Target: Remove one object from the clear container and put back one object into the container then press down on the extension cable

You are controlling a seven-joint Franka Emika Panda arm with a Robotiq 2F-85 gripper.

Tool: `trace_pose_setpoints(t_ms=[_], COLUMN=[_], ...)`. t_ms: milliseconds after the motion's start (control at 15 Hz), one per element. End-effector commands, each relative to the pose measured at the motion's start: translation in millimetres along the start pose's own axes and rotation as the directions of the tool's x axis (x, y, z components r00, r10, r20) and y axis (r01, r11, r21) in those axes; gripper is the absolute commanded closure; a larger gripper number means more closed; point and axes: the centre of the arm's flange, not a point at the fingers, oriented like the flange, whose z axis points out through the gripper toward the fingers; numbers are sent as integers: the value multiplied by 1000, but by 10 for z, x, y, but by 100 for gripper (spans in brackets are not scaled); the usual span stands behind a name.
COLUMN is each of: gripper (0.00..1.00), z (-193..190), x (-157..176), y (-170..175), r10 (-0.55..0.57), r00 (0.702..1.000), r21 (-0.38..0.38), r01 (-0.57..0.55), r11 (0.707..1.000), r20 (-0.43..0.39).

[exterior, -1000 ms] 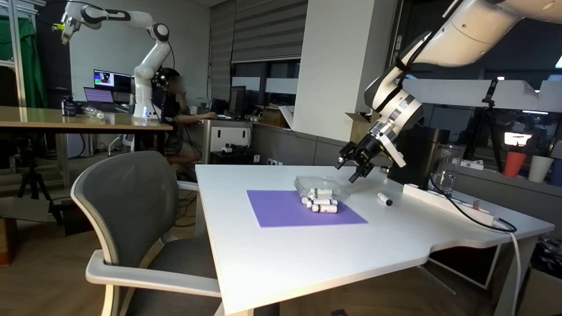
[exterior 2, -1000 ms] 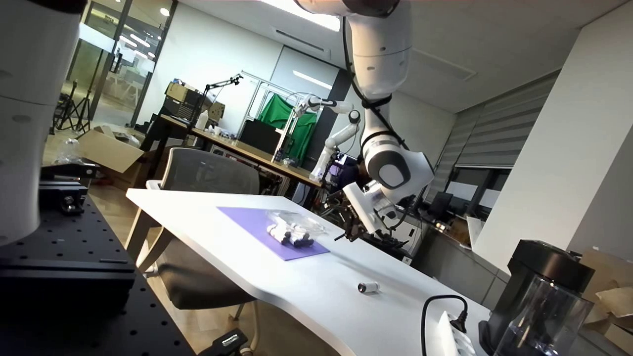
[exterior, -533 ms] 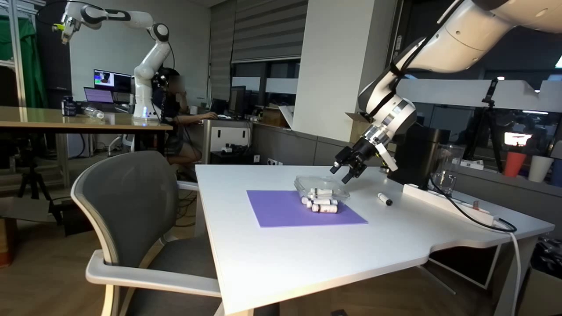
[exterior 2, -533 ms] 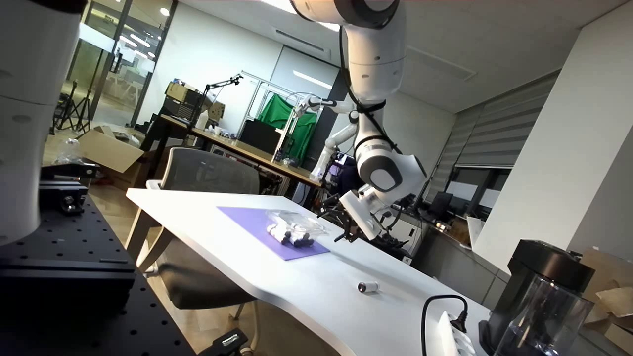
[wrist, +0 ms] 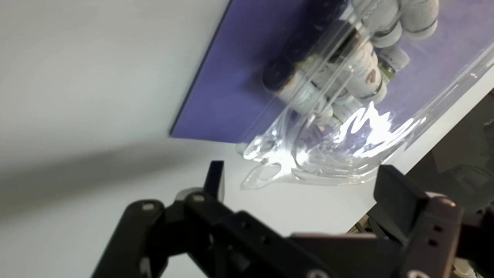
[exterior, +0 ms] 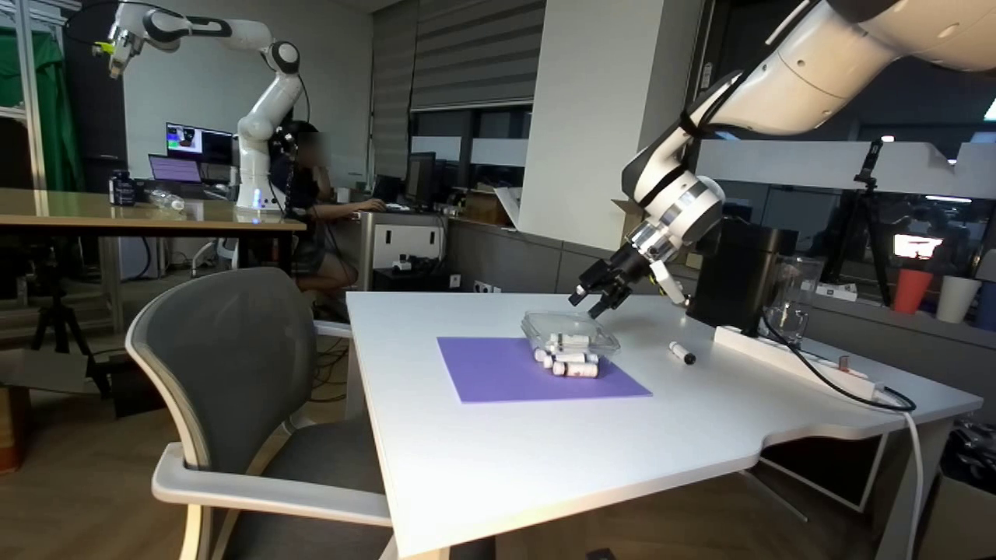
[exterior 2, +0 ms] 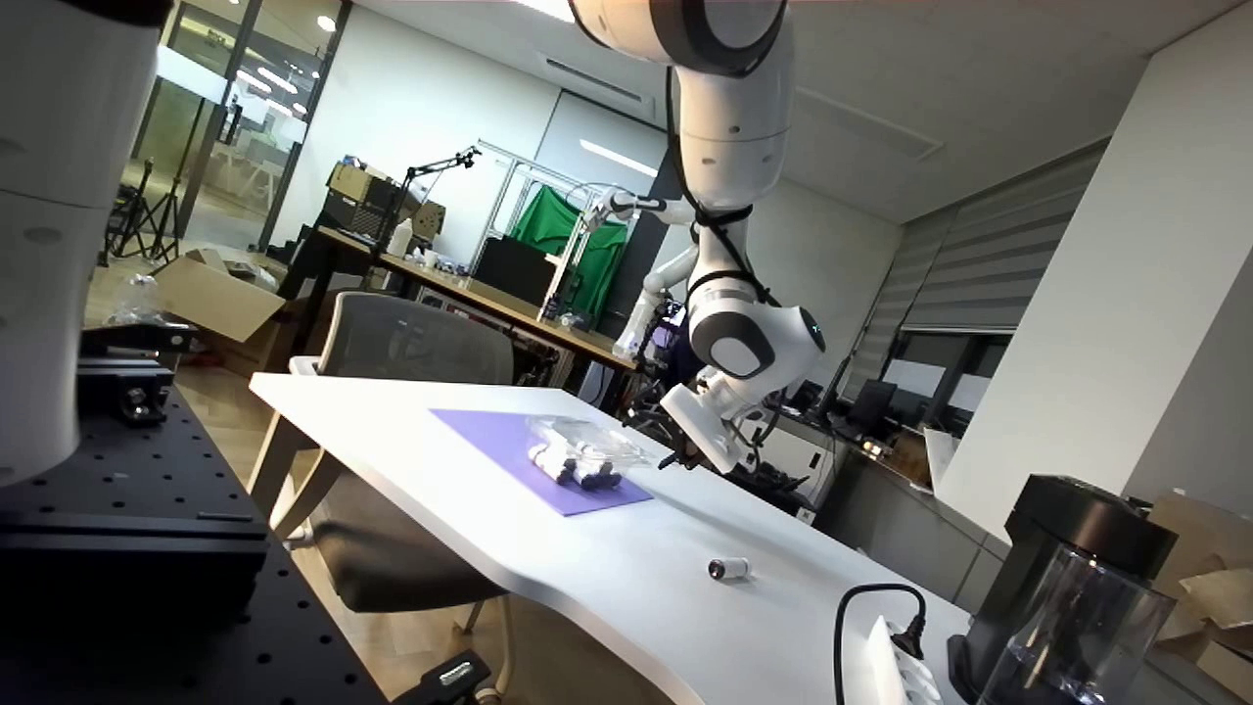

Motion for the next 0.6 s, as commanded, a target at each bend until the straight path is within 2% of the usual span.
trace_pose_setpoints(t_ms=[0,133,267,533], gripper=[0,0,0,0], z=[23,13,-52,-203], x=[122,159,231,351], y=[0,-23,-9,36], r10=[-21,-4,66,219], r00=[998,997,996,976], r21=[19,32,77,187], r01=[22,6,-61,-214], r11=[1000,999,995,959], r20=[-62,-76,-64,-9])
